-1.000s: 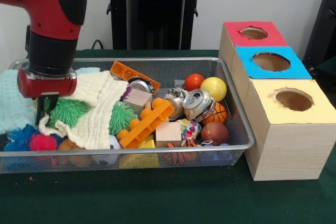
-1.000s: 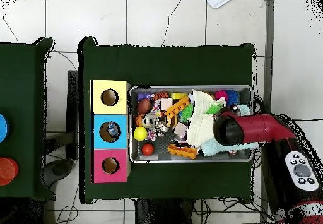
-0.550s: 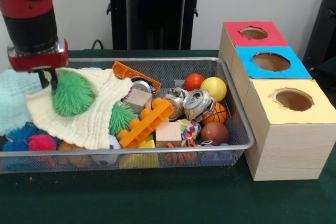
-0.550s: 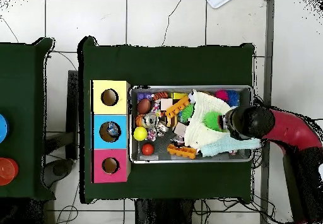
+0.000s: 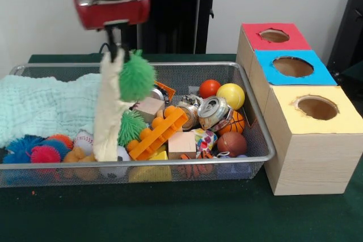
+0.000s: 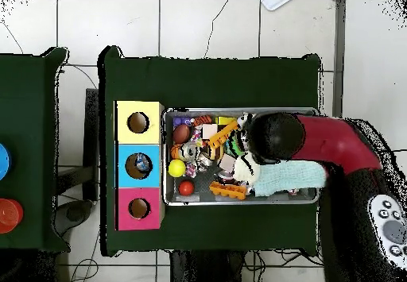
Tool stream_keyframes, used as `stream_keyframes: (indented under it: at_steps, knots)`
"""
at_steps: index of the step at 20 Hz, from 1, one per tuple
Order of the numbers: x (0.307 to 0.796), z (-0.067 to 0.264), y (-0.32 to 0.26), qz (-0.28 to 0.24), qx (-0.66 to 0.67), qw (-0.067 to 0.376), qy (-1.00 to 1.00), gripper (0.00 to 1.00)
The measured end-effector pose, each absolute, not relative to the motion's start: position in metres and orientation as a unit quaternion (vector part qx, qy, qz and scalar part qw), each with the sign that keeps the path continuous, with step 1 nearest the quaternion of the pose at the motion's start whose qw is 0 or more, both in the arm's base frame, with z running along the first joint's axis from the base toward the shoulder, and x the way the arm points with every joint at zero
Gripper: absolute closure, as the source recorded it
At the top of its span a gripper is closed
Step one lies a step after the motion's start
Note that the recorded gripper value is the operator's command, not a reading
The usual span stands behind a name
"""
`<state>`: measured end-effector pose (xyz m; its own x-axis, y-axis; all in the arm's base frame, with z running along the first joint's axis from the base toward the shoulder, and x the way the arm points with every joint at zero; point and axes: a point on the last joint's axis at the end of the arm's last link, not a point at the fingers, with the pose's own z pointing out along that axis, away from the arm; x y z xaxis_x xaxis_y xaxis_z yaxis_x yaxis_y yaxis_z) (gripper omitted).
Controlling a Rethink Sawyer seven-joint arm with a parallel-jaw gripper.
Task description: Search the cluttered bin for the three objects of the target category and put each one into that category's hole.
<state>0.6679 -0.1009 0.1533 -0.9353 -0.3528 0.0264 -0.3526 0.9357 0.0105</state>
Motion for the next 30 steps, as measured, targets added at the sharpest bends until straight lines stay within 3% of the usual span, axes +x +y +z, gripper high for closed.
stream_keyframes:
  at_steps: [10, 11, 18, 23, 30]
  knots:
    - [0.671, 0.185, 0.061, -0.025, 0.225, 0.008, -0.974, 1.0]
    - [0.668, 0.185, 0.077, -0.028, 0.226, 0.01, -0.974, 0.0]
    - [0.653, 0.18, 0.106, -0.026, 0.212, 0.007, -0.977, 0.0]
    - [0.652, 0.169, 0.067, -0.021, 0.182, -0.02, -0.983, 0.0]
    - [0.655, 0.168, 0.003, -0.013, 0.137, -0.023, -0.99, 0.0]
